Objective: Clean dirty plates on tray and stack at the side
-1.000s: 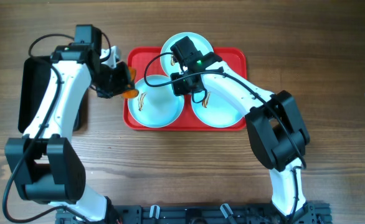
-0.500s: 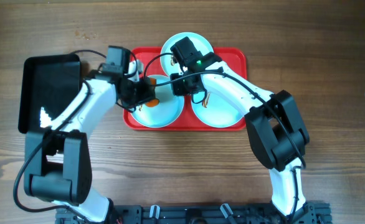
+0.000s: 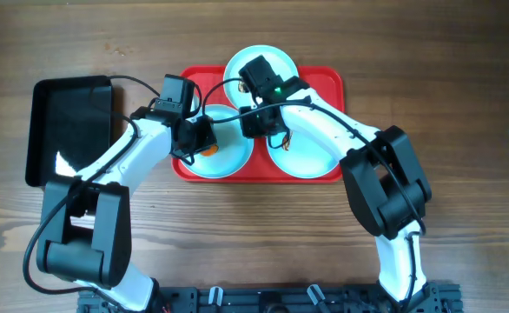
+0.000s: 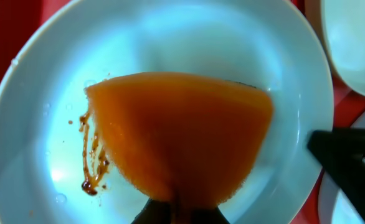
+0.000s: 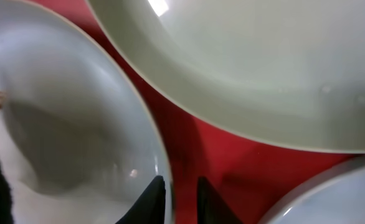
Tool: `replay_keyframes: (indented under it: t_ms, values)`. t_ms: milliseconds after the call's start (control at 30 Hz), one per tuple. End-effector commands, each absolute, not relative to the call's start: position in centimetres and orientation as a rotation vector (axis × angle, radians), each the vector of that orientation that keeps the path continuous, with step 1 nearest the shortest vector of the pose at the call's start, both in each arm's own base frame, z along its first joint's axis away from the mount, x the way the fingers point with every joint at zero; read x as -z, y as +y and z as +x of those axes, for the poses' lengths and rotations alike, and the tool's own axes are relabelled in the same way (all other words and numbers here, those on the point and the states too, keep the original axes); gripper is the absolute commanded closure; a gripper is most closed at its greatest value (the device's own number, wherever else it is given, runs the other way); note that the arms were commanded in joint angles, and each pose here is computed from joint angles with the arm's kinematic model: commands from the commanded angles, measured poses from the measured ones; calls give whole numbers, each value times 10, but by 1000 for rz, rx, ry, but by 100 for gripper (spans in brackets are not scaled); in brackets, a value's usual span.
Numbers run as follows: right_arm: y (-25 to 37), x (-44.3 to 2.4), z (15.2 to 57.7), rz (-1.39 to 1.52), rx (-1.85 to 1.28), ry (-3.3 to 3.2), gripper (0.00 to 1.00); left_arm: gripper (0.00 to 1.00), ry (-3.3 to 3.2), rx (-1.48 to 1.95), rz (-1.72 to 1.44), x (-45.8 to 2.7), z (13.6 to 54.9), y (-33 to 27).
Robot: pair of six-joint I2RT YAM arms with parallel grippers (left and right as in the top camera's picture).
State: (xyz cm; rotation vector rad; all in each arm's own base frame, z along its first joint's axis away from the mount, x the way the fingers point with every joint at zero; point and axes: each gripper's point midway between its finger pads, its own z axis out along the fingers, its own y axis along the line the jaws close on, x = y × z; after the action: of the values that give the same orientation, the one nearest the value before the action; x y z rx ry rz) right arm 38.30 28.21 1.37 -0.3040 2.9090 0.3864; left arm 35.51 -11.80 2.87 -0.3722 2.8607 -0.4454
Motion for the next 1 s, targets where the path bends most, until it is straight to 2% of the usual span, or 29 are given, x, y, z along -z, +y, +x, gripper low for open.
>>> replay_keyframes:
  t_ms: [0, 167, 333, 767, 800, 833, 967]
  values:
    - [280, 6, 372, -301, -381, 2960, 81, 96, 2851, 418, -382, -26, 357, -116]
    - [281, 8, 374, -296, -385, 2956, 82, 96, 2846, 421, -381, -27, 358, -117]
    - [282, 25, 366, -268, -406, 3011, 91, 96, 2839, 426, -370, -26, 360, -119]
    - [289, 27, 359, -290, -482, 3035, 93, 95, 2851, 410, -299, -3, 364, -138]
    - [289, 27, 359, -293, -479, 3037, 93, 89, 2855, 374, -304, 0, 363, -135]
    - [288, 27, 358, -293, -477, 3038, 93, 77, 2858, 342, -310, 2, 363, -131]
    - [288, 27, 358, -292, -471, 3041, 93, 70, 2865, 157, -329, 6, 359, -108]
